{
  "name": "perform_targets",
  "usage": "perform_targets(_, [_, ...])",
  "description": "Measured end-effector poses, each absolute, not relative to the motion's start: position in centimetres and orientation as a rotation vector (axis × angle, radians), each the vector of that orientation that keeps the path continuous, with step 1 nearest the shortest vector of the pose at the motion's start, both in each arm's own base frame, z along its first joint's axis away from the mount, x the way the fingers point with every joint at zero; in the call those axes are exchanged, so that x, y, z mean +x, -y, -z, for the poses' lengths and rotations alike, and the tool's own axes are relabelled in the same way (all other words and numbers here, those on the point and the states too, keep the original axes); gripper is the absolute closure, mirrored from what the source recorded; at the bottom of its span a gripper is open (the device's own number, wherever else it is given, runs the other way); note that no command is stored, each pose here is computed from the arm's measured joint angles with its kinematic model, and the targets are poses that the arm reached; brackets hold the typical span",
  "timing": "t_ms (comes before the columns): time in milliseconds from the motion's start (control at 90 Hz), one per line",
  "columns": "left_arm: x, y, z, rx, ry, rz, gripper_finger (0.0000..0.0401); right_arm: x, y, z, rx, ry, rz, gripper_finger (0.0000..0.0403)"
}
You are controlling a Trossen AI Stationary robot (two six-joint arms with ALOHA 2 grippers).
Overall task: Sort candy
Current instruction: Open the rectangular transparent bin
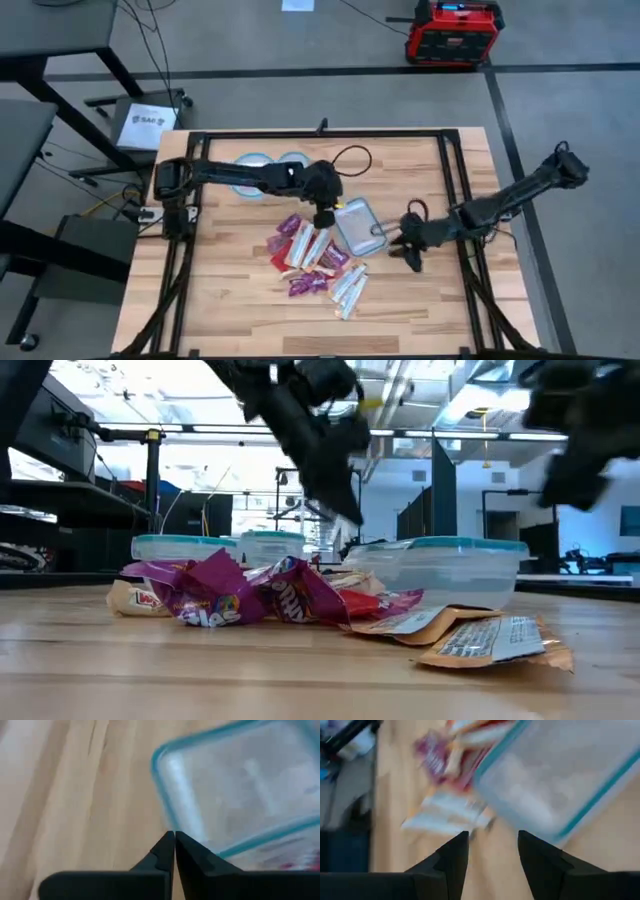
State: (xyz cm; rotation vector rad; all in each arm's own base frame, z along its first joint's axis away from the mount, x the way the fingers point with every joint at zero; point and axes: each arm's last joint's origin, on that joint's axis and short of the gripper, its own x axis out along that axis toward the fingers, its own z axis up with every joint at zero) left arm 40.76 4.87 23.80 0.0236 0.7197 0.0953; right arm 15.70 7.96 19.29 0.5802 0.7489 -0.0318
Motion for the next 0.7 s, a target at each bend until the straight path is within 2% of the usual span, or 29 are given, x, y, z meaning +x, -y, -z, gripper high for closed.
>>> perform_targets(111, [41.4,-3.3,-23.9,-0.002,-0.660,-0.010,0.0401,14.5,-10.0,-16.9,0.557,-0.724,0.107,0.0246])
perform_targets(256, [43.1,-2.0,-21.5,-0.013,-0.619,0.048,0.0401,13.7,-11.1,-13.2,0.479,-0.563,0.260,0.0246])
perform_targets(422, [44.7,-2.1,-20.3,-0.005,-0.507,0.073,0.0401,13.8,-11.4,-10.6,0.440,-0.496,0.232,0.0246])
perform_targets(700, [46.2,-2.6,-16.7,-0.037,-0.488,0.171,0.0401,14.8,-10.1,-8.5,0.387,-0.391,0.204,0.0246])
